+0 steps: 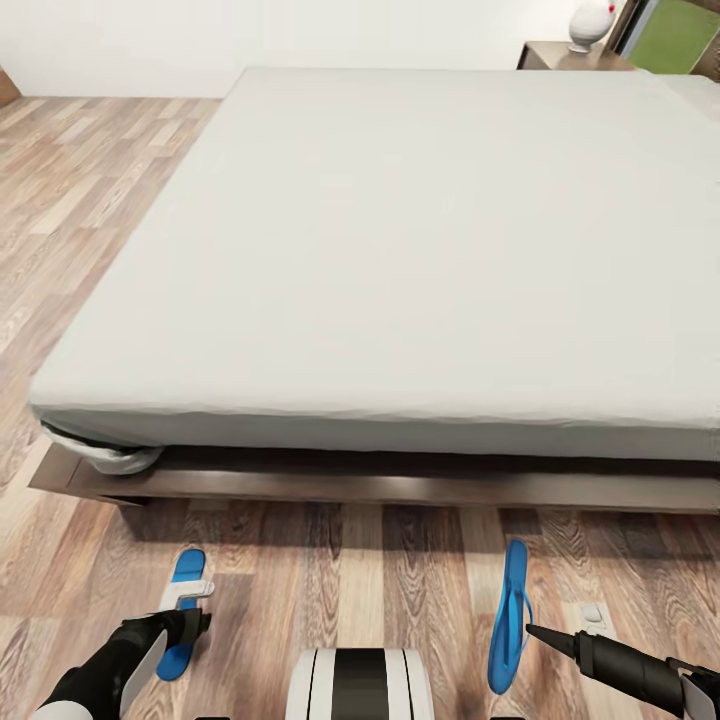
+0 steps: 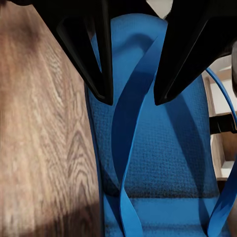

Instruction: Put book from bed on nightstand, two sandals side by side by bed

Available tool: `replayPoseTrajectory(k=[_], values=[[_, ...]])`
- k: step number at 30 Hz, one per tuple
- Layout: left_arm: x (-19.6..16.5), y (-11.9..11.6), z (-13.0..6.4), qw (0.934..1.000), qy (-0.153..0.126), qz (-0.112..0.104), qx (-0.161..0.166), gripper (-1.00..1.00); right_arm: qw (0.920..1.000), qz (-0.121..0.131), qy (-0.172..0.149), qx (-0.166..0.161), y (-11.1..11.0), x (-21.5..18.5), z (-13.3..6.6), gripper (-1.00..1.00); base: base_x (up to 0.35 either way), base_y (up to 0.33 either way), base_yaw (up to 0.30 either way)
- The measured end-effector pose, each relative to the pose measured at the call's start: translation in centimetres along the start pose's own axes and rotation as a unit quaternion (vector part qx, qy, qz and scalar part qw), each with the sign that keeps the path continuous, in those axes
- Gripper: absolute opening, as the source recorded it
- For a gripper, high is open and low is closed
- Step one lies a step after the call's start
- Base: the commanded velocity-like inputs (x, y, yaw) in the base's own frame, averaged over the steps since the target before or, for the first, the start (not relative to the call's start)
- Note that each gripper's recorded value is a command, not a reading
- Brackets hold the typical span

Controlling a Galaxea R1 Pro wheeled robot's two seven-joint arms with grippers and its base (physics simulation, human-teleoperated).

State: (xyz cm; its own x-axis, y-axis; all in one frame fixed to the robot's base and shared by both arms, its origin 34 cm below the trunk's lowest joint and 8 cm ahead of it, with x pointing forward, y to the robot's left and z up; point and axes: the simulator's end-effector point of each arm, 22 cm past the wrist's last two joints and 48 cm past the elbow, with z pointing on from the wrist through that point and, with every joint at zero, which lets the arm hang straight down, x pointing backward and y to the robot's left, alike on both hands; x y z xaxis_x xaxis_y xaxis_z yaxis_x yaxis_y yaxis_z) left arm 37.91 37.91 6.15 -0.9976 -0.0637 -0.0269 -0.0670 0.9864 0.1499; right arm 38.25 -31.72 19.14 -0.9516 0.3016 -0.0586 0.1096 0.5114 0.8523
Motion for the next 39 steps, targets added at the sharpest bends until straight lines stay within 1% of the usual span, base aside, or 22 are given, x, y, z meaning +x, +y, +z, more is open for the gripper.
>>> replayPoseTrajectory(k=[13,15,17,18,20,22,23,25,26,27,28,29,30,31,32,33,34,35,36,37,38,39], values=[[-2.2,0.2,-1.6,0.9997,-0.025,-0.006,0.003,1.0,0.9997,-0.02,-0.012,-0.007,1.5,-1.5,-0.4,-1.0,0.0,0.0,0.0],[-2.2,0.3,-1.6,0.9996,-0.025,-0.008,0.011,1.0,0.9997,-0.02,-0.012,-0.007,1.5,-1.4,-0.4,-1.0,0.0,0.0,0.0],[-2.9,1.4,-1.8,0.9991,-0.031,-0.006,0.028,1.0,0.9997,-0.02,-0.012,-0.007,1.5,-1.4,-0.4,-1.0,0.0,0.0,0.0],[-4.0,2.3,-2.2,0.9985,-0.042,-0.003,0.036,1.0,0.9997,-0.02,-0.012,-0.007,1.5,-1.4,-0.4,-1.0,0.0,0.0,0.0],[-5.2,3.6,-2.7,0.9978,-0.055,-0.004,0.037,1.0,0.9997,-0.02,-0.012,-0.007,1.5,-1.4,-0.4,-1.0,0.0,0.0,0.0],[-6.4,5.6,-3.1,0.997,-0.068,-0.018,0.033,1.0,0.9997,-0.02,-0.012,-0.007,1.5,-1.4,-0.4,-1.0,0.0,0.0,0.0],[-6.9,6.8,-3.4,0.9963,-0.074,-0.033,0.028,1.0,0.9997,-0.02,-0.012,-0.007,1.5,-1.4,-0.4,-1.0,0.0,0.0,0.0],[-7.8,9.5,-4.0,0.9934,-0.088,-0.071,0.019,1.0,0.9997,-0.02,-0.012,-0.007,1.5,-1.4,-0.4,-1.0,0.0,0.0,0.0],[-8.1,10.1,-4.1,0.9923,-0.092,-0.081,0.018,1.0,0.9997,-0.02,-0.012,-0.007,1.5,-1.4,-0.4,-1.0,0.0,0.0,0.0],[-8.5,10.8,-4.4,0.9901,-0.1,-0.096,0.022,1.0,0.9997,-0.02,-0.012,-0.007,1.5,-1.4,-0.4,-1.0,0.0,0.0,0.0],[-9.2,10.9,-4.8,0.9868,-0.11,-0.111,0.043,1.0,0.9997,-0.02,-0.012,-0.007,1.5,-1.5,-0.4,-1.0,0.0,0.0,0.0],[-9.4,10.7,-5.0,0.9856,-0.113,-0.114,0.052,1.0,0.9997,-0.02,-0.012,-0.007,1.5,-1.5,-0.4,-1.0,0.0,0.0,0.0],[-9.7,10.2,-5.2,0.9834,-0.119,-0.117,0.073,1.0,0.9997,-0.02,-0.012,-0.007,1.5,-1.5,-0.4,-1.0,0.0,0.0,0.0],[-10.0,9.6,-5.5,0.9809,-0.123,-0.117,0.094,1.0,0.9997,-0.02,-0.012,-0.007,1.5,-1.4,-0.4,-1.0,0.0,0.0,0.0],[-10.2,9.3,-5.7,0.9796,-0.125,-0.117,0.105,1.0,0.9997,-0.02,-0.012,-0.007,1.5,-1.4,-0.4,-1.0,0.0,0.0,0.0],[-10.5,8.8,-6.1,0.9766,-0.13,-0.114,0.128,1.0,0.9997,-0.02,-0.012,-0.007,1.5,-1.4,-0.4,-1.0,0.0,0.0,0.0],[-10.7,8.4,-6.3,0.9746,-0.132,-0.113,0.142,1.0,0.9997,-0.02,-0.012,-0.007,1.5,-1.4,-0.4,-1.0,0.0,0.0,0.0],[-10.9,7.7,-6.9,0.9698,-0.136,-0.109,0.171,1.0,0.9997,-0.02,-0.012,-0.007,1.5,-1.4,-0.4,-1.0,0.0,0.0,0.0],[-10.9,6.4,-7.8,0.9607,-0.138,-0.104,0.217,1.0,0.9997,-0.02,-0.012,-0.007,1.5,-1.4,-0.4,-1.0,0.0,0.0,0.0],[-10.3,5.0,-8.6,0.9499,-0.134,-0.1,0.264,1.0,0.9997,-0.02,-0.012,-0.007,1.5,-1.4,-0.4,-1.0,0.0,0.0,0.0],[-9.1,3.9,-9.1,0.9399,-0.125,-0.101,0.301,1.0,0.9997,-0.02,-0.012,-0.007,1.5,-1.4,-0.4,-1.0,0.0,0.0,0.0],[-8.1,3.2,-9.3,0.933,-0.123,-0.1,0.323,1.0,0.9997,-0.02,-0.012,-0.007,1.5,-1.4,-0.4,-1.0,0.0,0.0,0.0]])
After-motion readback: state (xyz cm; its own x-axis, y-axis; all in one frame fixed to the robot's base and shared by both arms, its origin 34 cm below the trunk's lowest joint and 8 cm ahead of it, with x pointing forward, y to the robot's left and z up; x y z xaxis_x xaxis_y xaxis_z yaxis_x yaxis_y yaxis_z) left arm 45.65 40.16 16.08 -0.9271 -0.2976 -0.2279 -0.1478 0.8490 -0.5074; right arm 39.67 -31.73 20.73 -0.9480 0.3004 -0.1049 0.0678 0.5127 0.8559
